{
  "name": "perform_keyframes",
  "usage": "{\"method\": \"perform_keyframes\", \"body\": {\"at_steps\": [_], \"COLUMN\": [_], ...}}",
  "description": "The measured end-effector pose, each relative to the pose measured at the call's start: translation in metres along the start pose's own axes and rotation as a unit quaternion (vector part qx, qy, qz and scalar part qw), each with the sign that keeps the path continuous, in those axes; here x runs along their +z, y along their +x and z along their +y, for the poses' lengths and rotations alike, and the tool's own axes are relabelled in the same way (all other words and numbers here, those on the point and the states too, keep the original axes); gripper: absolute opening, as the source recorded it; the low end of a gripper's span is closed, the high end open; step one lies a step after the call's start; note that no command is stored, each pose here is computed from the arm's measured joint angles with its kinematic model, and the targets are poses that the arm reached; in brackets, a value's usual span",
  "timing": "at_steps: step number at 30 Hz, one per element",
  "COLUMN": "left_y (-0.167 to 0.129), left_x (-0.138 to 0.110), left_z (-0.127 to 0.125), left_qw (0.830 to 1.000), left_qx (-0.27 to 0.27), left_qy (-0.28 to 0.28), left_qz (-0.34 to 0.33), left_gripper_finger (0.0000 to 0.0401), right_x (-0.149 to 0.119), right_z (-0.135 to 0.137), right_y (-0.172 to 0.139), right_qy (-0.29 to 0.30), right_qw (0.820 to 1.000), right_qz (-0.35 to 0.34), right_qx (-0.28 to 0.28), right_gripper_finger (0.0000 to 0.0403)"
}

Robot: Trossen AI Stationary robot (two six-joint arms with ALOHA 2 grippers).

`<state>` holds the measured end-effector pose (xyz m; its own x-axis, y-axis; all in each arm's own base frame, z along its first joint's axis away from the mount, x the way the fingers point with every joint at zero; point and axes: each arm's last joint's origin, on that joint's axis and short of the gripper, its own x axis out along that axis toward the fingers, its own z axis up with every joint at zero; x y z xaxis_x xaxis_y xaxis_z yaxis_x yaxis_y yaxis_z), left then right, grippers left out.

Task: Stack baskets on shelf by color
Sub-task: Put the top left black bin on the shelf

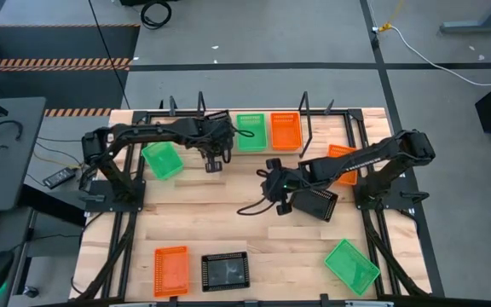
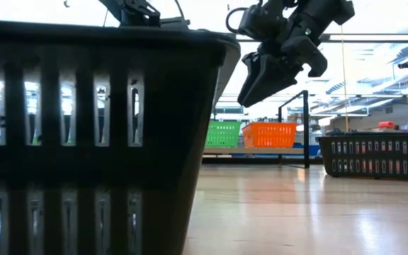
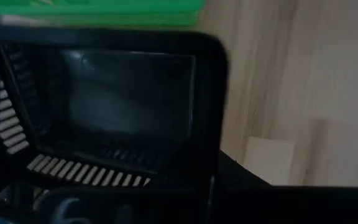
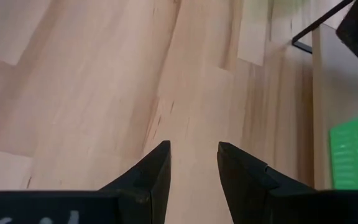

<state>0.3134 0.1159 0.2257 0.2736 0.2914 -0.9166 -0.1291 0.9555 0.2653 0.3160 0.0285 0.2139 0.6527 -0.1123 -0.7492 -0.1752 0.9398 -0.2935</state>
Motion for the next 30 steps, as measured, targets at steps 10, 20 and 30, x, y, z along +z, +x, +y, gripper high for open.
{"method": "perform_keyframes", "body": {"at_steps": [10,20,30], "left_y": [0.006,0.023,0.028], "left_x": [-0.002,0.0,-0.001], "left_z": [0.01,0.011,0.009], "left_qw": [1.0,1.0,1.0], "left_qx": [0.0,-0.013,-0.02], "left_qy": [-0.006,-0.006,-0.003], "left_qz": [0.003,0.01,0.021], "left_gripper_finger": [0.0006,0.0007,0.0017], "right_x": [-0.003,-0.003,-0.01], "right_z": [-0.009,-0.01,-0.01], "right_y": [0.002,0.002,0.005], "right_qy": [0.009,0.013,0.019], "right_qw": [1.0,1.0,0.999], "right_qz": [-0.003,-0.005,0.007], "right_qx": [0.016,0.028,0.028], "right_gripper_finger": [0.0137,0.0137,0.0137]}}
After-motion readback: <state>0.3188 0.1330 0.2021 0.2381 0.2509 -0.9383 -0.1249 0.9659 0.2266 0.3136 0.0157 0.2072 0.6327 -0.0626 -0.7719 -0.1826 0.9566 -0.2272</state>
